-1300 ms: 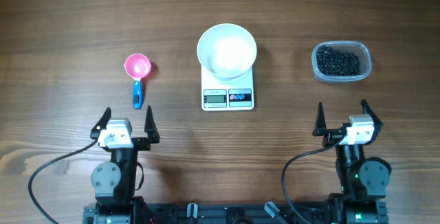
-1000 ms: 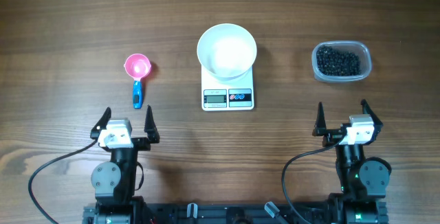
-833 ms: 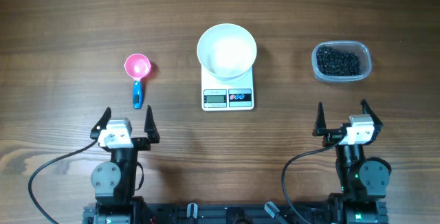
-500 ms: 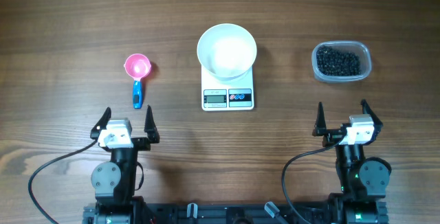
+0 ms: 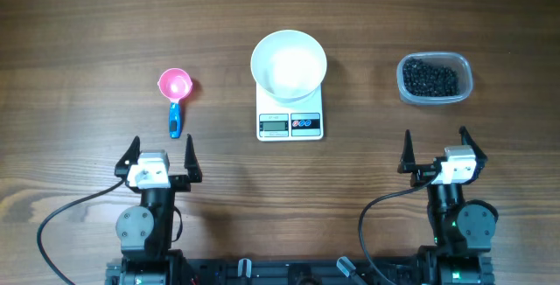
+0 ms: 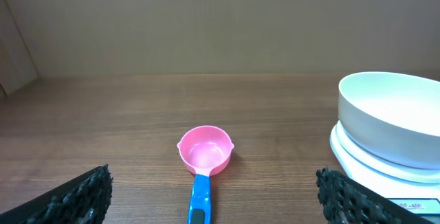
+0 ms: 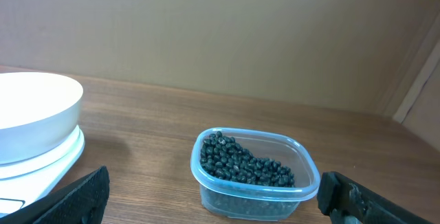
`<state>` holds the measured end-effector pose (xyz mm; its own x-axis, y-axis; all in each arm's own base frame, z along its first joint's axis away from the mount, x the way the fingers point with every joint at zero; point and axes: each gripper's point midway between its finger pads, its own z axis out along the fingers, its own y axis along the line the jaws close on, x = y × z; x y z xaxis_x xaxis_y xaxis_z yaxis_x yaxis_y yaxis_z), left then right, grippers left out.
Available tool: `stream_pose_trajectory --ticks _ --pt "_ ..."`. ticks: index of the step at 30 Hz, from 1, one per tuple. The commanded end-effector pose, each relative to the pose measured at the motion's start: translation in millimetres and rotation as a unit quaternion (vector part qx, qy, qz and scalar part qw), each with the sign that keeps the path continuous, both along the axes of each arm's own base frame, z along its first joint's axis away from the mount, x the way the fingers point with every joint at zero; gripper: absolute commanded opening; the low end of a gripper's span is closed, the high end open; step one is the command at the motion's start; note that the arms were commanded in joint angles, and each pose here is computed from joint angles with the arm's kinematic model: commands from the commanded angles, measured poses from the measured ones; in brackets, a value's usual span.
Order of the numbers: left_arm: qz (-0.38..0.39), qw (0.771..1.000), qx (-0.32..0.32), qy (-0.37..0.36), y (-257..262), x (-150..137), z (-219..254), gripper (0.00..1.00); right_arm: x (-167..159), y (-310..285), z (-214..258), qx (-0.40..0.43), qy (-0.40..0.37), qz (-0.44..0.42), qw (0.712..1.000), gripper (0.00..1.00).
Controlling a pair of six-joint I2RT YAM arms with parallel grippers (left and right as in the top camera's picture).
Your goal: Scoop item into bowl and weigh 150g on scale
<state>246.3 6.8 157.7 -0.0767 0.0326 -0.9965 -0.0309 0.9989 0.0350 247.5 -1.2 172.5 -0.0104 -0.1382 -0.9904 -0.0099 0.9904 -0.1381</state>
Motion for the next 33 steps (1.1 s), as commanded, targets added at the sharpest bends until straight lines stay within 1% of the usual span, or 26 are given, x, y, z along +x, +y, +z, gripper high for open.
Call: stream_pose_trajectory --ticks 1,6,7,8,9,10,11,12,13,14,16,17,18,19,22,24,26,27,29,30,31,32,33 --pt "0.006 1.0 0.02 -0.002 2 0 0 1.0 -1 2 2 0.004 -0.005 0.003 1.0 1.0" --pt "0.002 1.0 0.014 -0.002 1 0 0 1.0 -1 2 2 0.004 -0.005 0.003 1.0 1.0" --pt "-0.034 0.999 -0.012 -0.006 -12 0 2 1.0 -1 2 2 0.004 -0.005 0.003 1.0 1.0" --pt "-0.087 0.995 -0.039 -0.006 -31 -2 3 1.0 -1 2 2 0.004 -0.005 0.003 1.0 1.0" --pt "-0.176 0.982 -0.073 -0.01 -62 -9 9 1.0 -1 2 2 0.004 -0.005 0.003 1.0 1.0" --pt "-0.278 0.956 -0.091 -0.018 -94 -24 19 1.0 -1 2 2 0.004 -0.005 0.003 1.0 1.0" --pt "-0.349 0.933 -0.082 -0.037 -115 -38 30 1.0 -1 2 2 0.004 -0.005 0.003 1.0 1.0" --pt "-0.389 0.917 -0.071 -0.056 -125 -49 39 1.0 -1 2 2 0.004 -0.005 0.003 1.0 1.0" --pt "-0.406 0.909 -0.06 -0.076 -129 -54 48 1.0 -1 2 2 0.004 -0.005 0.003 1.0 1.0" --pt "-0.413 0.903 -0.046 -0.106 -131 -58 61 1.0 -1 2 2 0.004 -0.005 0.003 1.0 1.0" --pt "-0.411 0.89 -0.004 -0.197 -130 -70 100 1.0 -1 2 2 0.004 -0.005 0.003 1.0 1.0" --pt "-0.392 0.887 0.012 -0.245 -125 -76 125 1.0 -1 2 2 0.004 -0.005 0.003 1.0 1.0" --pt "-0.379 0.887 0.016 -0.265 -121 -78 137 1.0 -1 2 2 0.004 -0.005 0.003 1.0 1.0" --pt "-0.348 0.89 0.016 -0.293 -112 -81 162 1.0 -1 2 2 0.004 -0.005 0.003 1.0 1.0" --pt "-0.305 0.893 0.034 -0.328 -101 -96 216 1.0 -1 2 2 0.004 -0.005 0.003 1.0 1.0" --pt "-0.294 0.904 0.043 -0.308 -99 -100 241 1.0 -1 2 2 0.004 -0.005 0.003 1.0 1.0" --pt "-0.269 0.929 0.034 -0.25 -91 -91 254 1.0 -1 2 2 0.004 -0.005 0.003 1.0 1.0" --pt "-0.239 0.951 0.018 -0.193 -81 -79 256 1.0 -1 2 2 0.004 -0.005 0.003 1.0 1.0" --pt "-0.184 0.98 -0.013 -0.078 -63 -56 253 1.0 -1 2 2 0.004 -0.005 0.003 1.0 1.0" --pt "-0.167 0.985 -0.024 -0.019 -58 -47 246 1.0 -1 2 2 0.004 -0.005 0.003 1.0 1.0" --pt "-0.158 0.985 -0.035 0.051 -56 -39 237 1.0 -1 2 2 0.004 -0.005 0.003 1.0 1.0" --pt "-0.158 0.979 -0.048 0.12 -56 -32 225 1.0 -1 2 2 0.004 -0.005 0.003 1.0 1.0" --pt "-0.167 0.969 -0.059 0.17 -61 -27 218 1.0 -1 2 2 0.004 -0.005 0.003 1.0 1.0"
